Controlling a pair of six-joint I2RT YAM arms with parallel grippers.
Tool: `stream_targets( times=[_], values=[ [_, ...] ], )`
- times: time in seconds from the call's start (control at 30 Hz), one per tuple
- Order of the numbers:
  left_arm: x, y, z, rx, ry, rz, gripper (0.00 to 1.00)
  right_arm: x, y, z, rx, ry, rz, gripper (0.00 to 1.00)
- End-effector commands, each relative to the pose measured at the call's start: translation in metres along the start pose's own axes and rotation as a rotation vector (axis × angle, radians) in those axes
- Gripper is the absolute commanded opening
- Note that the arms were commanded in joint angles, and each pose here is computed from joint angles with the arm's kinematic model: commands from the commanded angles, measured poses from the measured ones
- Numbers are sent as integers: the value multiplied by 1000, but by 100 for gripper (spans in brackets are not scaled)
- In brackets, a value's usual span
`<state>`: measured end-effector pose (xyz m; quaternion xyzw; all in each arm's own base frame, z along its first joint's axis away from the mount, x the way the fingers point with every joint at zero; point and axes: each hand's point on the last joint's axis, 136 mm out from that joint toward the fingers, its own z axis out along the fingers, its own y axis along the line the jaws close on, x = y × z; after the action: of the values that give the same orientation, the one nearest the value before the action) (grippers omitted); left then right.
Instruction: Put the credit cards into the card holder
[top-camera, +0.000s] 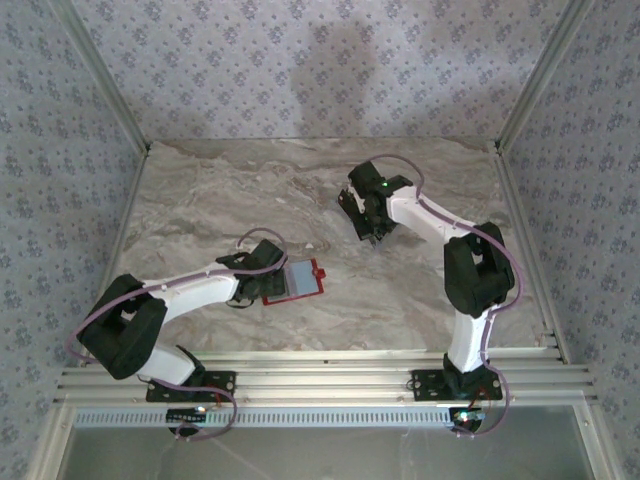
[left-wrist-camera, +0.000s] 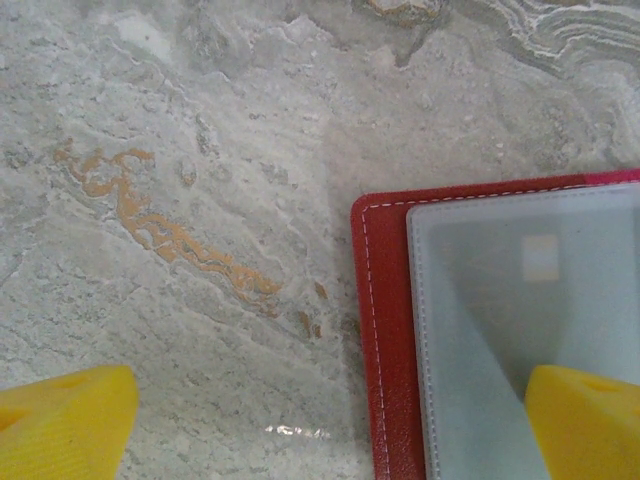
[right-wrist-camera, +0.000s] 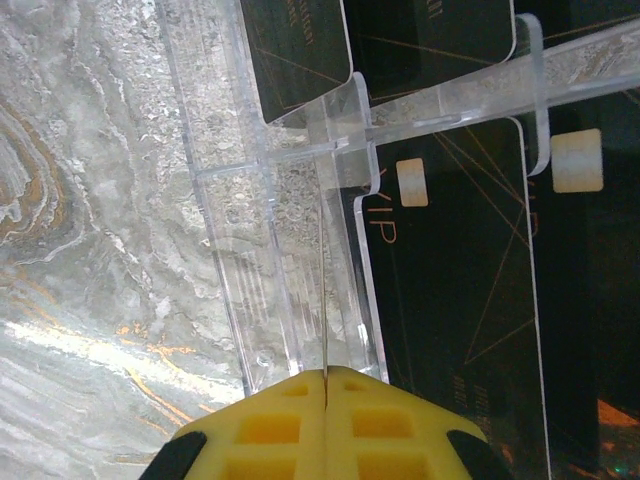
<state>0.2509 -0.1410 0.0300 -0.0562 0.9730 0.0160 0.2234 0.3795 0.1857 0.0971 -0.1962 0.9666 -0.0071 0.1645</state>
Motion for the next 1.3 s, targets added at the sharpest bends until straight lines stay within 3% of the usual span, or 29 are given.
stream_targets(
  times=[0.0, 0.33, 0.57, 0.77, 1.27],
  values=[
    [-6, 2, -4, -16, 5, 18, 100, -13, 4, -35, -59, -66, 29, 0],
    [-21, -1, -19, 17, -21, 18, 100, -27, 24, -92, -213, -202, 81, 0],
    [-24, 0, -25, 35, -30, 20, 100, -29, 70, -110, -516, -294, 218, 0],
    [-13, 5, -16, 25, -11, 15, 100, -10, 110, -94, -693, -290, 308, 0],
    [19, 27, 0, -36, 37, -14, 99, 21, 176, -45, -819, -281, 347, 0]
  ],
)
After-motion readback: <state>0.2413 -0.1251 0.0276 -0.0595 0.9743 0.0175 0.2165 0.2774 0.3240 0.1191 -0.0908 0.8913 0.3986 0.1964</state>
